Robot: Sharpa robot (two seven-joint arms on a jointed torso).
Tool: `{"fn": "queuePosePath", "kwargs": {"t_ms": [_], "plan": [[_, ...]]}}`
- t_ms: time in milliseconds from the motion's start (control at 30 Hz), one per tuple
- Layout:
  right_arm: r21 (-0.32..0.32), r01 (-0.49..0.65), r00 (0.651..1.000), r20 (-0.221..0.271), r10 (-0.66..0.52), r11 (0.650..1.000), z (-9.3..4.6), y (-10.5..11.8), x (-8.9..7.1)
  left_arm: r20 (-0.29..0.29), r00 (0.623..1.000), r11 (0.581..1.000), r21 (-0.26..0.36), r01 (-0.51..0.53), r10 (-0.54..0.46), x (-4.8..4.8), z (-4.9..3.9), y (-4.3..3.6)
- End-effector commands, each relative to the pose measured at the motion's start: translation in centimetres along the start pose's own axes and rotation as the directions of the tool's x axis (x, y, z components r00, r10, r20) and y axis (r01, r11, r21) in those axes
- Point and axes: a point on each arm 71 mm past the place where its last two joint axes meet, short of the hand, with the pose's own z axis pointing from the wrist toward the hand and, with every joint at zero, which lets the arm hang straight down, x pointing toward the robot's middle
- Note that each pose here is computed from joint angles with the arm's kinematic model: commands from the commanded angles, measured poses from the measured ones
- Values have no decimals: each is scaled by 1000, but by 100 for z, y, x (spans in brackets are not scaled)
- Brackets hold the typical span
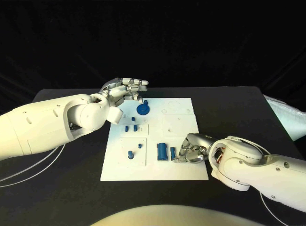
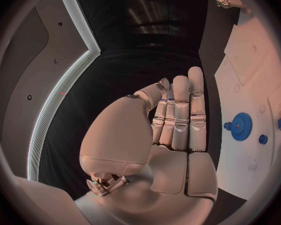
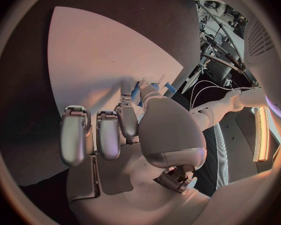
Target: Assemble the parts on the task board
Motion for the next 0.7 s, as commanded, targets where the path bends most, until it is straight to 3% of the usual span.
{"fn": "queuePosePath", "kwargs": {"t_ms": [33,400,700], "plan": [[32,23,999,-33,-22,999,22,-34,36,-24,1000,1000,8,3,-3,25,6,-7],[32,12,999,-30,-11,999,40,-44,44,-24,1000,1000,7,3,-3,22,4,-7],[-41,-23,1000,-20,22,999,-68,-37,20,-18,1000,1000,6,1,-1,2,-3,-8]]}}
